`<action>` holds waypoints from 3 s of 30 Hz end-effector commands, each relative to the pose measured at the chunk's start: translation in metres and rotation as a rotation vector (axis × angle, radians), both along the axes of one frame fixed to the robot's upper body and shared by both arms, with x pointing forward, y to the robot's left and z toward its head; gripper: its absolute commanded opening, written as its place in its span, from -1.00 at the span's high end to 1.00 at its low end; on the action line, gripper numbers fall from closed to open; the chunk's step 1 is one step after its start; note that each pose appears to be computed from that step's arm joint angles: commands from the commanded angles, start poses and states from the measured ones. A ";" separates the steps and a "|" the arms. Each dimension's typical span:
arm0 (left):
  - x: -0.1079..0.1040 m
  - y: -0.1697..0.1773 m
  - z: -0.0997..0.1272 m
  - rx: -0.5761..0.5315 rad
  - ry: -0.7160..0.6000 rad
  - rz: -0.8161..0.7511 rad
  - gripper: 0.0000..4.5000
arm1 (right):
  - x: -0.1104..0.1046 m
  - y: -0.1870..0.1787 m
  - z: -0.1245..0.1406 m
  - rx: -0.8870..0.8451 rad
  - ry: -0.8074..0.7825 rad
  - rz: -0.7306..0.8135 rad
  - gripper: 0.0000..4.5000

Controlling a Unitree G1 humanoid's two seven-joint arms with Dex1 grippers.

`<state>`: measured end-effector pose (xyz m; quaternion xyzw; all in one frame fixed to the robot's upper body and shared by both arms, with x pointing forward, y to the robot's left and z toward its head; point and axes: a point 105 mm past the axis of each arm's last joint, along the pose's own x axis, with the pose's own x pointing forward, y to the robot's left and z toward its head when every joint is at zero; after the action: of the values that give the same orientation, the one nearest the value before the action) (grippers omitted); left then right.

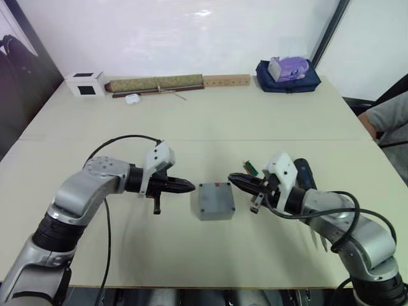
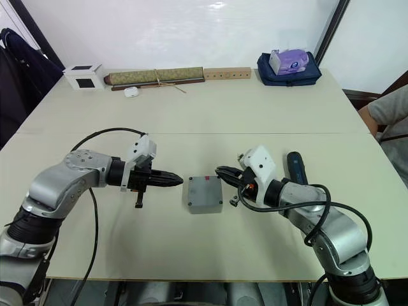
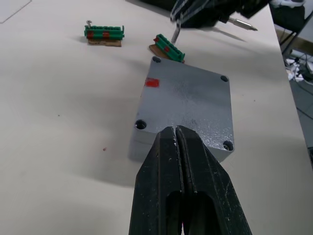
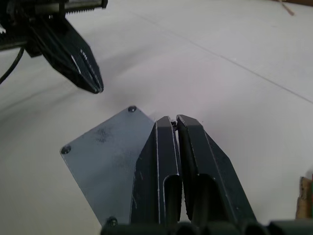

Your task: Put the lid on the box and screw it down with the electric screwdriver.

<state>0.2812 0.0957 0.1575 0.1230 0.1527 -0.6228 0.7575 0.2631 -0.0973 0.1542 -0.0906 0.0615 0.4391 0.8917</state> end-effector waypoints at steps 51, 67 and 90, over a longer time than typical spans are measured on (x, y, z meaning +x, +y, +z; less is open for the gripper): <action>0.006 -0.003 0.007 -0.019 -0.042 0.020 1.00 | 0.011 0.000 -0.019 -0.018 -0.012 -0.026 0.96; 0.008 -0.004 0.008 -0.023 -0.048 0.019 1.00 | 0.014 -0.003 -0.022 -0.044 -0.024 -0.031 -0.10; -0.012 -0.044 0.033 0.002 -0.246 -0.321 1.00 | 0.009 -0.187 0.021 -0.204 0.713 -0.607 -0.96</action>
<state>0.2708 0.0593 0.1796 0.1962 0.0709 -0.7099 0.6727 0.2775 -0.2945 0.1774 -0.0081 0.4036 0.1166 0.9074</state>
